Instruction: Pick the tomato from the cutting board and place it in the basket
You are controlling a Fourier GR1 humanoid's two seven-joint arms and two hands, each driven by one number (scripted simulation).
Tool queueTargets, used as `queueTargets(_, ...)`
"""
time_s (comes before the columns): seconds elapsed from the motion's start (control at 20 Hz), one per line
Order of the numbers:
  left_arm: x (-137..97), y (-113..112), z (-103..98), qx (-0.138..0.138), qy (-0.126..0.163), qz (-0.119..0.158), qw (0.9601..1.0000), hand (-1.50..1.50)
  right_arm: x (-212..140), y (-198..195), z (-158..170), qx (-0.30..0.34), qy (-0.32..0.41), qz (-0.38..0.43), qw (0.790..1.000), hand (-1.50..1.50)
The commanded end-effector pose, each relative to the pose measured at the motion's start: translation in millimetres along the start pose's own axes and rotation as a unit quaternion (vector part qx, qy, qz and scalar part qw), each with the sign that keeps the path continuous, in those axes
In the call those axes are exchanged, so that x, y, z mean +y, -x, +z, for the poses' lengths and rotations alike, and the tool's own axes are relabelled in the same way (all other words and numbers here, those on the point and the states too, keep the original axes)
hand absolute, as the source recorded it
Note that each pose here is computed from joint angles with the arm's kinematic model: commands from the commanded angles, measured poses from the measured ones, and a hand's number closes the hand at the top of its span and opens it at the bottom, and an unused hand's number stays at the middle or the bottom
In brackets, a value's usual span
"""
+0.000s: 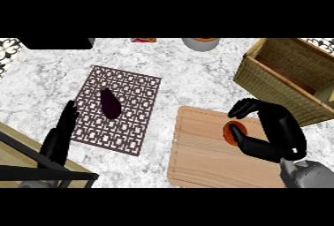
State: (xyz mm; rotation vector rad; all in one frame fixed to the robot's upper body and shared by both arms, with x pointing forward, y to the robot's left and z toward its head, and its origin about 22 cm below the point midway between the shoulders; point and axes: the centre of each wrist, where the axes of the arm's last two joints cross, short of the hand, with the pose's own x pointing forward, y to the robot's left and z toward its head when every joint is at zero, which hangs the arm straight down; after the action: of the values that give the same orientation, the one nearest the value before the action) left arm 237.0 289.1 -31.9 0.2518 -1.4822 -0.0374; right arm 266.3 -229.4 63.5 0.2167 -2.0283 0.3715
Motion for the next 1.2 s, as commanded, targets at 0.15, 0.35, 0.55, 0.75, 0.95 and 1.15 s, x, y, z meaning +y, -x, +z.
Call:
queueTargets(0.15,-39.7,-36.4,-3.7,-0.068,0.002,0.082,0.9943,0.00,56.1,1.7,51.3,-0.015,0.087,0.081,0.993,-1.50)
queueTargets(0.35,-20.4,-34.6,-7.4,-0.067,-0.007,0.074,0.9950,0.00,11.1,3.7,80.7,0.062,0.166,0.242,0.954,-1.50)
queueTargets(0.55,-18.8,-39.3,-4.1,-0.075,-0.005,0.074,0.9944,0.00,-28.5,-20.9,92.5,0.125,0.195,0.354,0.906,-1.50)
queueTargets(0.75,-34.4,-39.5,2.4,-0.077,0.004,0.081,0.9937,0.00,-56.8,-51.8,103.1,0.216,0.115,0.439,0.864,-1.50)
queueTargets(0.95,-19.9,-33.4,-1.5,-0.078,-0.006,0.071,0.9944,0.00,-45.5,-98.2,97.3,0.264,0.029,0.454,0.851,-1.50)
queueTargets(1.15,-38.5,-51.7,-5.3,-0.083,0.015,0.080,0.9932,0.00,-24.6,-136.5,79.3,0.291,-0.013,0.432,0.854,-1.50)
